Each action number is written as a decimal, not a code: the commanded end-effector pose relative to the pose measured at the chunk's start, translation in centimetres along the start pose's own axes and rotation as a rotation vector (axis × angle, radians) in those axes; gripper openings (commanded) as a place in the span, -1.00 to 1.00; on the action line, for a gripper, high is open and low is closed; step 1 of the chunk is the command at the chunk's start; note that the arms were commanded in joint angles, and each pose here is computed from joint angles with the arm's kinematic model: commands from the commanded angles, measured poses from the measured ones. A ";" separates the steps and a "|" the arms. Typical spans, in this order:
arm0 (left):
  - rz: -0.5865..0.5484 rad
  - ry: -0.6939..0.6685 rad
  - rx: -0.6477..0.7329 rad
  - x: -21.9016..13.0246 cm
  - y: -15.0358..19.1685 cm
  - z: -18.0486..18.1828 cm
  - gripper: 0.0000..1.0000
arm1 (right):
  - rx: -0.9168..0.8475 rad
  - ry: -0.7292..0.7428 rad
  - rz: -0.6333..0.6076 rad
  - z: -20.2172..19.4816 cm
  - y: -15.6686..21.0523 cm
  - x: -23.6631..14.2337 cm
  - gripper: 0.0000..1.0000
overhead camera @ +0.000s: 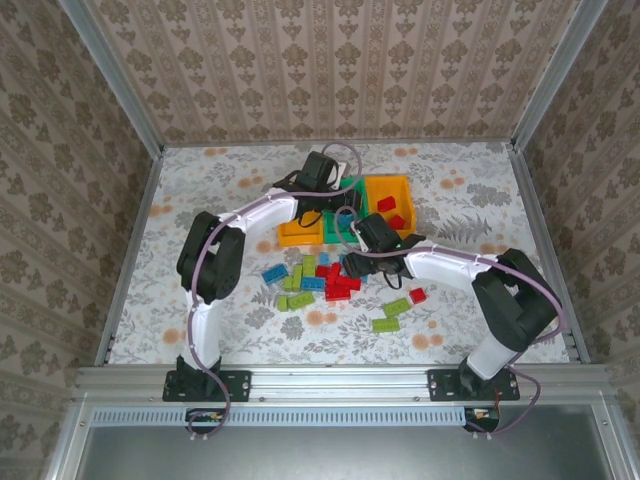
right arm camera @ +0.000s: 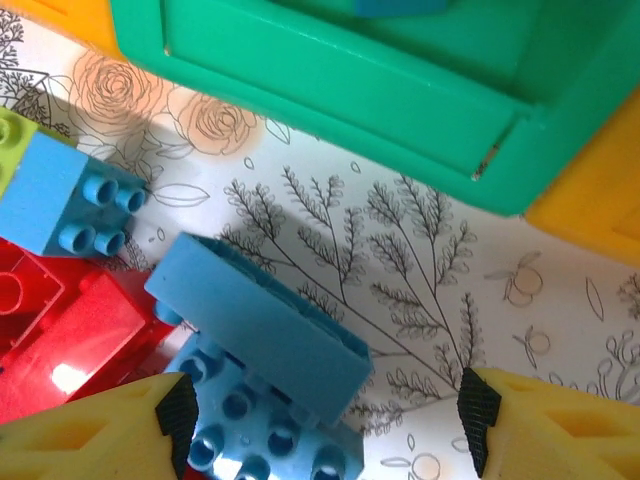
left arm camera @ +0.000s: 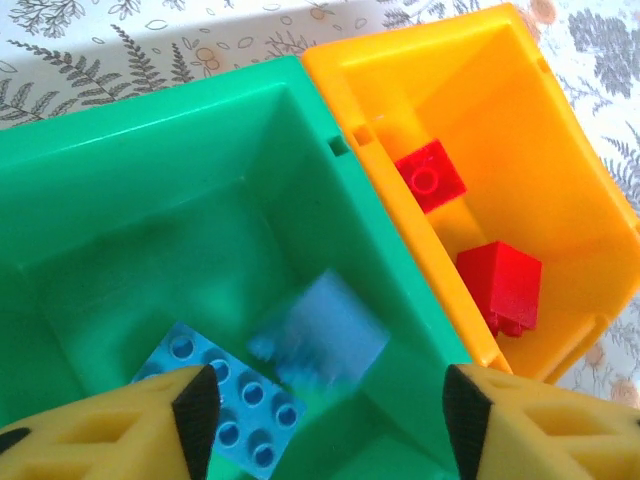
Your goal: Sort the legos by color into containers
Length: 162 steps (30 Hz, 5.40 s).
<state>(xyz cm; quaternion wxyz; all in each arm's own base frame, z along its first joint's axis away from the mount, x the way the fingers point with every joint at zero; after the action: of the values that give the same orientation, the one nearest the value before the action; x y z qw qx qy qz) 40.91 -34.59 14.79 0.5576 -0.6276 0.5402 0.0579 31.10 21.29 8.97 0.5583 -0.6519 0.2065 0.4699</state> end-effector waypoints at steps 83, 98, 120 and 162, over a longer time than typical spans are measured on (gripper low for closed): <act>0.120 -0.348 -0.213 -15.8 21.2 8.5 0.79 | 0.145 0.144 -0.075 -2.5 -10.5 0.8 -0.27; 0.192 -0.345 -0.174 -15.3 22.6 8.8 0.62 | 0.161 0.143 -0.111 -3.1 -9.7 -1.4 0.18; 0.239 -0.393 -0.208 -15.0 22.6 9.2 0.56 | 0.209 0.109 -0.091 -3.9 -9.1 -0.9 0.19; 0.320 -0.387 -0.120 -15.2 20.7 10.0 0.53 | 0.220 0.098 -0.083 -4.5 -8.8 -0.7 0.24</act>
<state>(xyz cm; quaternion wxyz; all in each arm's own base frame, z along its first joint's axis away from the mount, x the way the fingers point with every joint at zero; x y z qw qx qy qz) 24.32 -13.46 8.07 0.5935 -0.5514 0.5097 0.2898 39.45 19.51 13.30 0.6261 -0.6228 0.2622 0.3890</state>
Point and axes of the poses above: each hand's point on the last joint's axis, 136 mm out from that joint toward the fingers, its own x axis out along the fingers, its own z axis along the line the jaws close on, y = z × x, the point moved 4 cm from there along -x, back along the fingers, and after that the axes turned 2 degrees about x, right-handed, at the moved point
